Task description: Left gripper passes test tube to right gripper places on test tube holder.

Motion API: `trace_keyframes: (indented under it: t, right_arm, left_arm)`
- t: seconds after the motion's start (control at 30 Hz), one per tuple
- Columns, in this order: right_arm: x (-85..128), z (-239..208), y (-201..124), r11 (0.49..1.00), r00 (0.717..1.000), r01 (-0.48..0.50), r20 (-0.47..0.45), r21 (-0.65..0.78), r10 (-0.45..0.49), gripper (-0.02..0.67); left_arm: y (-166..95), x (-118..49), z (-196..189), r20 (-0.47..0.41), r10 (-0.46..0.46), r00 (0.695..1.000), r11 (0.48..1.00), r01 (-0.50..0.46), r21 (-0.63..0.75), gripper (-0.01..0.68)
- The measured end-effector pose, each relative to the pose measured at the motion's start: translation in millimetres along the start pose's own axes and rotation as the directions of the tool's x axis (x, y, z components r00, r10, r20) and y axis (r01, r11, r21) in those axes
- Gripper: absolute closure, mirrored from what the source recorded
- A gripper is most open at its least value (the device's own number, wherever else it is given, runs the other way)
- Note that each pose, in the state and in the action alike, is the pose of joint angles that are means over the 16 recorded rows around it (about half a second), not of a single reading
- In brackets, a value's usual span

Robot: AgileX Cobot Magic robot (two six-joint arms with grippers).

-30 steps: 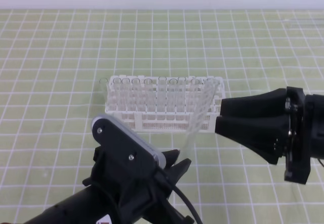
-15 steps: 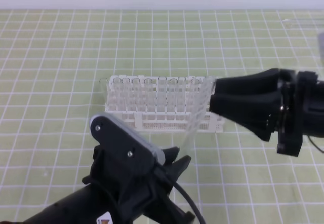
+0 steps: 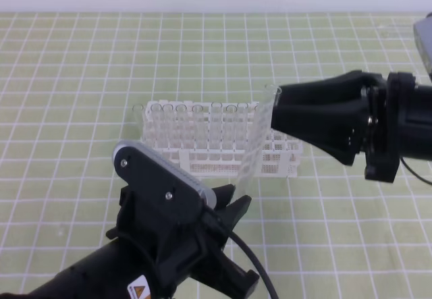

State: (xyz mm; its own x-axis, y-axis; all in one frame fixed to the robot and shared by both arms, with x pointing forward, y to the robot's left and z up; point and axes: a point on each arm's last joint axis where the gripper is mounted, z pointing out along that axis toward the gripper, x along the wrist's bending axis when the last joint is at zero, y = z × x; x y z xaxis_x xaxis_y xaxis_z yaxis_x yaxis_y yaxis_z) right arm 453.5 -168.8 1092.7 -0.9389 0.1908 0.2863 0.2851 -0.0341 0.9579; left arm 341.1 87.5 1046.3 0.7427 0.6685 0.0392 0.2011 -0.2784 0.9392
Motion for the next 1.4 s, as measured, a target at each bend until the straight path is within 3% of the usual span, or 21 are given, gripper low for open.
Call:
trace_keyframes:
  t: [0.8,1.4]
  right_arm:
    - [1,1,12,1.000,1.000,0.024,-0.007,-0.017,-0.025,0.367]
    - [9,13,10,1.000,0.999,0.028,-0.041,0.002,-0.027,0.310]
  left_arm:
    - [6,0.7,0,-0.014,-0.005,1.000,1.000,0.005,-0.022,0.630]
    - [-1,-4.1,14,-0.027,-0.076,0.997,0.997,0.076,0.027,0.610]
